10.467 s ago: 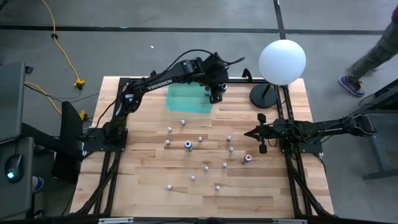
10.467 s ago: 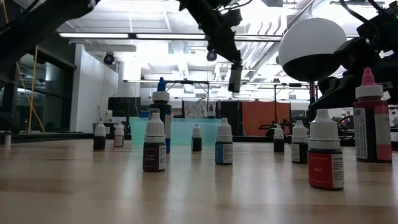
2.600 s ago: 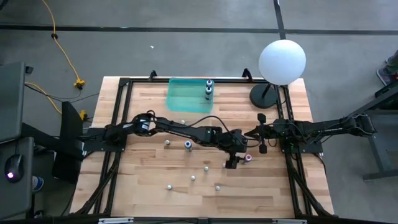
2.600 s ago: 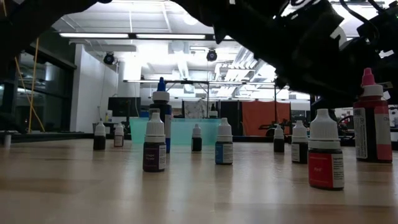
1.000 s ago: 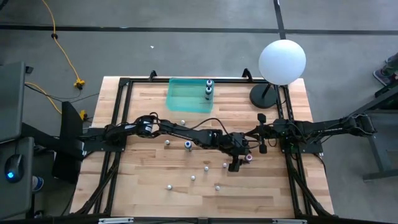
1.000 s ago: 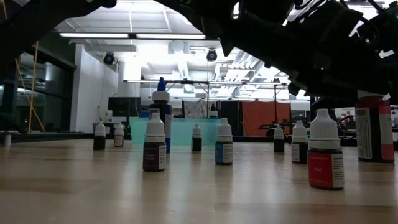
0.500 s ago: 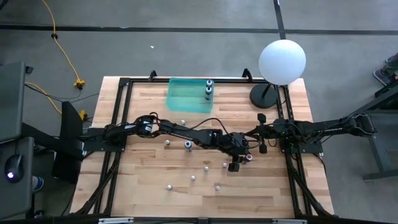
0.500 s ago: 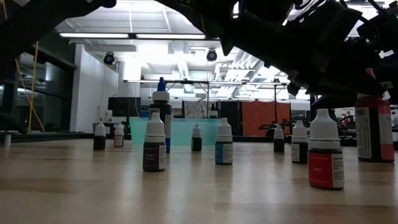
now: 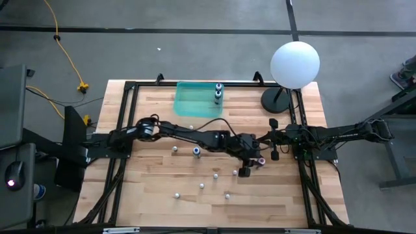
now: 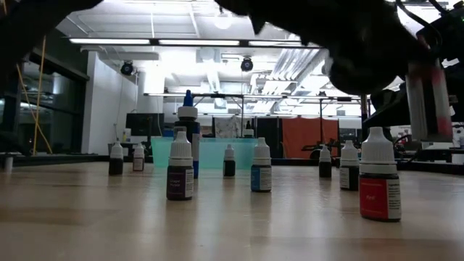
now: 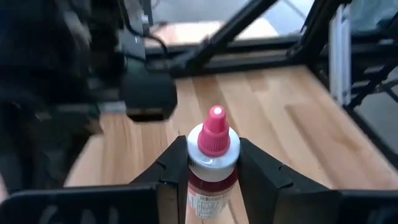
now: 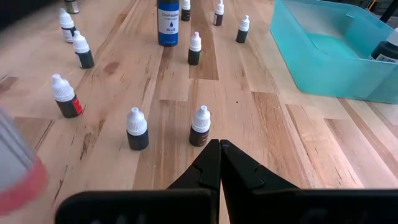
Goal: Pick & Place food coloring
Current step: Put the big pink food coloring bottle into the blue transparent bin
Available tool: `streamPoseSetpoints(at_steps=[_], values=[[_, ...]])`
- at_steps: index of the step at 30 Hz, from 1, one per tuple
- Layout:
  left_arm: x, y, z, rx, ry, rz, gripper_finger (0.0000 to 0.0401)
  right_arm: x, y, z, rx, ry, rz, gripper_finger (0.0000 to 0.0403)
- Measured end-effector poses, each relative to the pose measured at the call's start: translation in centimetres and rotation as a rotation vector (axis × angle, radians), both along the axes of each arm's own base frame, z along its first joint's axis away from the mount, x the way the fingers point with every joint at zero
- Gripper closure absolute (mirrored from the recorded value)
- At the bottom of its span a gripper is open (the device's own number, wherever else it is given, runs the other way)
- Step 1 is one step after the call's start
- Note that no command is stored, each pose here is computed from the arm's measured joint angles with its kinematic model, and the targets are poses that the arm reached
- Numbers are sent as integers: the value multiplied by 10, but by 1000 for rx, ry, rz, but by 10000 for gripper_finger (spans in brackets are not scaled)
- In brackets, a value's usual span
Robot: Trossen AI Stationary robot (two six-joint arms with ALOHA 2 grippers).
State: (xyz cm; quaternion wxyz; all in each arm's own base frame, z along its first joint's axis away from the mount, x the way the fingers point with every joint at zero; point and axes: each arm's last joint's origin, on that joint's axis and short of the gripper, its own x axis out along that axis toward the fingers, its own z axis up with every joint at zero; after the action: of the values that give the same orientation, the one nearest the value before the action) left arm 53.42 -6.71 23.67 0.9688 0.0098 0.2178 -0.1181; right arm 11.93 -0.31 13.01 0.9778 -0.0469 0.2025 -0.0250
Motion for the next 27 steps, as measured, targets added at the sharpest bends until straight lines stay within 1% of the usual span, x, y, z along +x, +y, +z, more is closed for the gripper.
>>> streamPoseSetpoints(at_steps=[4, 9, 14, 16, 19, 22, 25, 27], values=[[-11, 1, 33, 5, -54, -16, 308, 0, 0, 0, 0, 0, 0, 402], [-32, 1, 72, 44, -80, -138, 307, 0, 0, 0, 0, 0, 0, 402], [-56, 4, 98, 117, -55, -291, 307, 0, 0, 0, 0, 1, 0, 402], [-65, 8, 105, 146, -38, -313, 306, 0, 0, 0, 0, 1, 0, 402], [-79, 19, 107, 167, 24, -303, 306, 0, 0, 0, 0, 1, 0, 402], [-96, 34, 104, 180, 51, -257, 306, 0, 0, 0, 0, 1, 0, 402], [-121, 50, 101, 184, 26, -188, 306, 0, 0, 0, 0, 0, 0, 402], [-139, 60, 95, 166, 15, -131, 306, 0, 0, 0, 0, 0, 0, 402]])
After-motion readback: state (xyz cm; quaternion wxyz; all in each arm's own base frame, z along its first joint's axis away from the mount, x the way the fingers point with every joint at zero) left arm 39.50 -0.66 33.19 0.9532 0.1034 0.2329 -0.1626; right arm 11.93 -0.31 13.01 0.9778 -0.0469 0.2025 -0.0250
